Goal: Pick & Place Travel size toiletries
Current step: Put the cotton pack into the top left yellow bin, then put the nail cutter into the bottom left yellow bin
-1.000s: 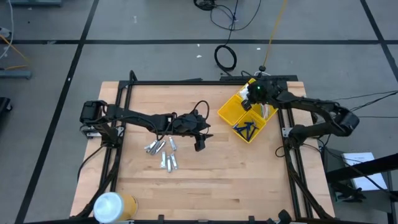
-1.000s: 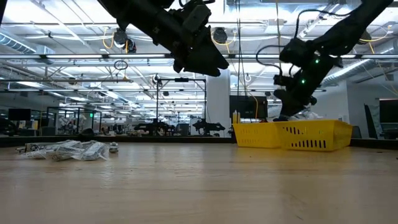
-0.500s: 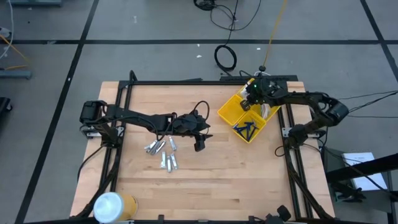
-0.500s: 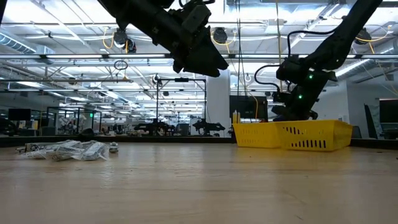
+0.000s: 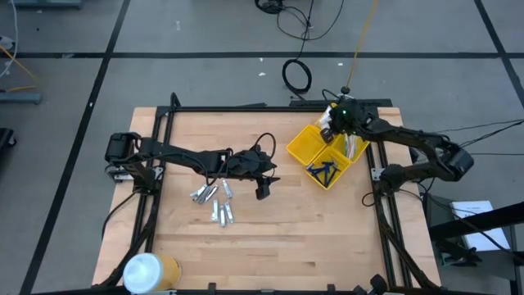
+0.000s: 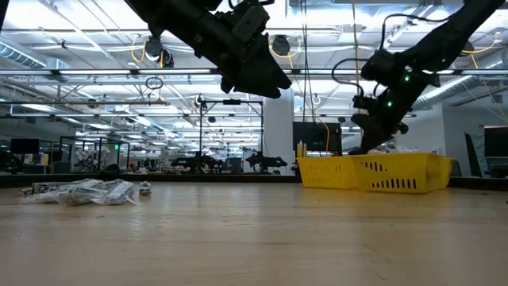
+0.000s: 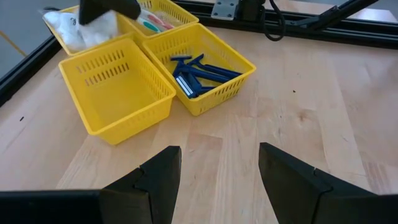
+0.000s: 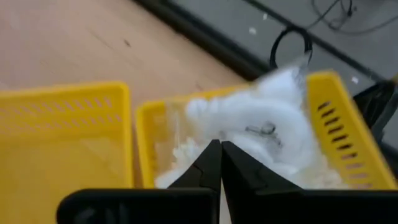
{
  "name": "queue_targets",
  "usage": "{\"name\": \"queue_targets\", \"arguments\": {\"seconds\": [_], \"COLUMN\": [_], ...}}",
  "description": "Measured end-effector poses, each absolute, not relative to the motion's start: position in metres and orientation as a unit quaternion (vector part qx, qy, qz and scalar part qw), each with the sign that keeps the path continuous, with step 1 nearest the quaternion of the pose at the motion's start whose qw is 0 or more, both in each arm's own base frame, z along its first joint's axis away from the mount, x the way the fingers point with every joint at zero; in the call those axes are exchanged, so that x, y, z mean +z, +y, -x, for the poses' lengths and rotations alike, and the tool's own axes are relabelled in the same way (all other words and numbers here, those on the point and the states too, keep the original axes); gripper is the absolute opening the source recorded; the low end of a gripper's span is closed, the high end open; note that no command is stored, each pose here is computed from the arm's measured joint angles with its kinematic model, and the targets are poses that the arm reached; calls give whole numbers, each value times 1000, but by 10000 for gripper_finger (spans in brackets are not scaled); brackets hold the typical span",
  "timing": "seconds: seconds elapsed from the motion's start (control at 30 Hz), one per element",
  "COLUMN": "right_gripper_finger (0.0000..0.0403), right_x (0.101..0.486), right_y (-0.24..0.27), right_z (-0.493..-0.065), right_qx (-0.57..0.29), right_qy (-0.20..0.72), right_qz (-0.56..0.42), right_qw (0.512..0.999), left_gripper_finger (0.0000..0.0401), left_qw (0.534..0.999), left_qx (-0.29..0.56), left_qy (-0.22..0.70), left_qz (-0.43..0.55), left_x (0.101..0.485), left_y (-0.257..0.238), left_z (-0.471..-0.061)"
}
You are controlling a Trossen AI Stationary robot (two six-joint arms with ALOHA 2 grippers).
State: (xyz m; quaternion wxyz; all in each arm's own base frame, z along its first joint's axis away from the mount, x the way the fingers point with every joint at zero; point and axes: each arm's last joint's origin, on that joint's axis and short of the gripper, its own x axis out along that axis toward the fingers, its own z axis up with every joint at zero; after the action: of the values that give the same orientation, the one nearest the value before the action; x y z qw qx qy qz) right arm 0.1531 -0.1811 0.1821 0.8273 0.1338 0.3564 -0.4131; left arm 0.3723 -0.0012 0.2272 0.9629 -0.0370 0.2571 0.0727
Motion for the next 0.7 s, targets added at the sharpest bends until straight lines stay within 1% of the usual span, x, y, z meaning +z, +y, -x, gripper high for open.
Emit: {"name": "queue_targets", "arguments": {"seconds": [0.17,0.3,0.43,0.5,0.6,0.7], "right_gripper_finger": [14,31,45,50,52,53], "right_x": [199,213,231,241,253,263], "right_y": [-172,-162,-142,-130,-108,-85], "right_z": [-153,-155,-160,-165,-176,-187], "right_qx": [-410,-392,-301,-246,-179,-118], "right_qy": [323,294,250,222,188,149], "right_qz": [-116,-98,-85,-58,-3,45], "right_qw": [845,866,916,942,966,981], "left_gripper_finger": [212,212,212,212,211,211], "left_qw": [963,956,937,926,900,860], "left_qx": [74,104,150,171,222,270], "left_qy": [257,274,313,335,374,426], "left_qz": [41,36,25,25,38,72], "left_x": [227,227,236,240,237,227], "left_y": [-1,-1,-6,-14,-28,-39], "left_z": [-372,-368,-350,-339,-323,-307]}}
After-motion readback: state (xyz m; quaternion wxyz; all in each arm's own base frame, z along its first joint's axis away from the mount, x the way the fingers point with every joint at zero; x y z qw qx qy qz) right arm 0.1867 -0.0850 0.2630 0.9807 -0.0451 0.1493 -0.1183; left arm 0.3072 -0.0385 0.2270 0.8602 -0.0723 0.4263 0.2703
